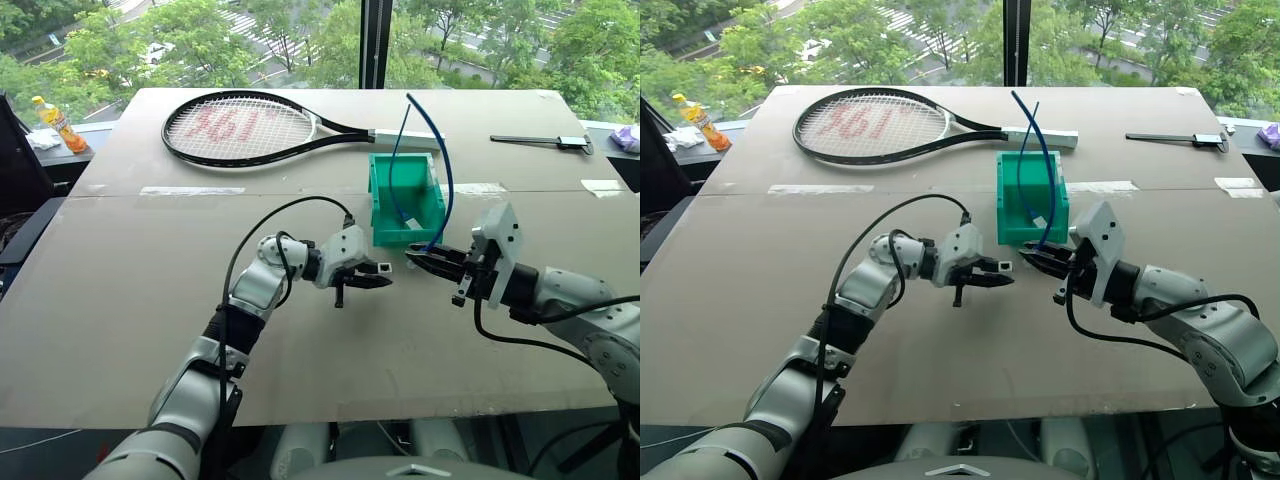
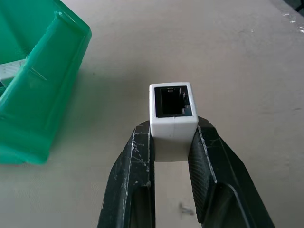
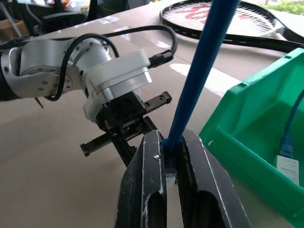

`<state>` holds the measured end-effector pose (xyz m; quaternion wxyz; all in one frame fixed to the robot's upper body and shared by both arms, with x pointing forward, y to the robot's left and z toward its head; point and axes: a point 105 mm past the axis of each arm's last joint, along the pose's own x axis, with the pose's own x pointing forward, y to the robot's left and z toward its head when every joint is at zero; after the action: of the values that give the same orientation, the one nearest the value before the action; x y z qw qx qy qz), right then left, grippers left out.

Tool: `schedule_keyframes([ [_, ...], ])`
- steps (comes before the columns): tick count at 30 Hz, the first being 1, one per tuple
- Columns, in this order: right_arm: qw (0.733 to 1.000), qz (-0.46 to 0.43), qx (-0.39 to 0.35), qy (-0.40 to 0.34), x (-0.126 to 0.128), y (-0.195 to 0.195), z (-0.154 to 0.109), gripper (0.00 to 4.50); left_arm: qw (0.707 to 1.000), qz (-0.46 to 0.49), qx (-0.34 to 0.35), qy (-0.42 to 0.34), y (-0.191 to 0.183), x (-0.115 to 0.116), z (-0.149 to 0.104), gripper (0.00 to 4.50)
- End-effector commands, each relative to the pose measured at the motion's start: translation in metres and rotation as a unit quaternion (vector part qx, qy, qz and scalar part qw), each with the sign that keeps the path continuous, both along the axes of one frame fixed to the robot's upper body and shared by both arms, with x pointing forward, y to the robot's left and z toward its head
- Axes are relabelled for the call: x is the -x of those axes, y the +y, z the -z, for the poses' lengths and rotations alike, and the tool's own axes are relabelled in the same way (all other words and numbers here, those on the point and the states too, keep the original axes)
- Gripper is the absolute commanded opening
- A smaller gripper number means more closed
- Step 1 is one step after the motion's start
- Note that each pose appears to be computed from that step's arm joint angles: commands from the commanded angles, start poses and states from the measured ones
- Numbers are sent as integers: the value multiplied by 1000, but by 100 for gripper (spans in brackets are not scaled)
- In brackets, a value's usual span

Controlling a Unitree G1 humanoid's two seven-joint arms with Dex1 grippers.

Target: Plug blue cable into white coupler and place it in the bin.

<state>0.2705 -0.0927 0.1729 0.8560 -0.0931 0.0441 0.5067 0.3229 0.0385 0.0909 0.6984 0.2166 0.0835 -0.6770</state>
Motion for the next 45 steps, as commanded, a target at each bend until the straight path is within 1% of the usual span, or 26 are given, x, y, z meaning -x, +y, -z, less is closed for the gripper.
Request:
schedule_keyframes([
  [1,999,-41,28,-22,-3,4,1,0,1000,10,-13,-10,-2,-2,-2,37],
  [4,997,-58,49,-25,-12,7,8,0,999,19,-23,-15,-2,-2,0,37],
  [11,991,-96,86,-27,-22,13,18,0,999,29,-37,-17,5,-2,6,37],
  [17,990,-113,85,-28,-25,21,21,0,999,31,-34,-17,3,0,6,37],
  [26,989,-124,81,-22,-31,30,24,0,999,29,-38,-22,5,-3,6,37],
  [33,986,-131,105,2,-31,27,44,0,999,31,-36,-24,5,-5,5,37],
  [42,983,-146,111,20,-25,32,55,0,999,27,-38,-25,7,-7,7,37],
  [45,980,-149,129,26,-24,29,64,0,999,28,-38,-26,7,-7,7,37],
])
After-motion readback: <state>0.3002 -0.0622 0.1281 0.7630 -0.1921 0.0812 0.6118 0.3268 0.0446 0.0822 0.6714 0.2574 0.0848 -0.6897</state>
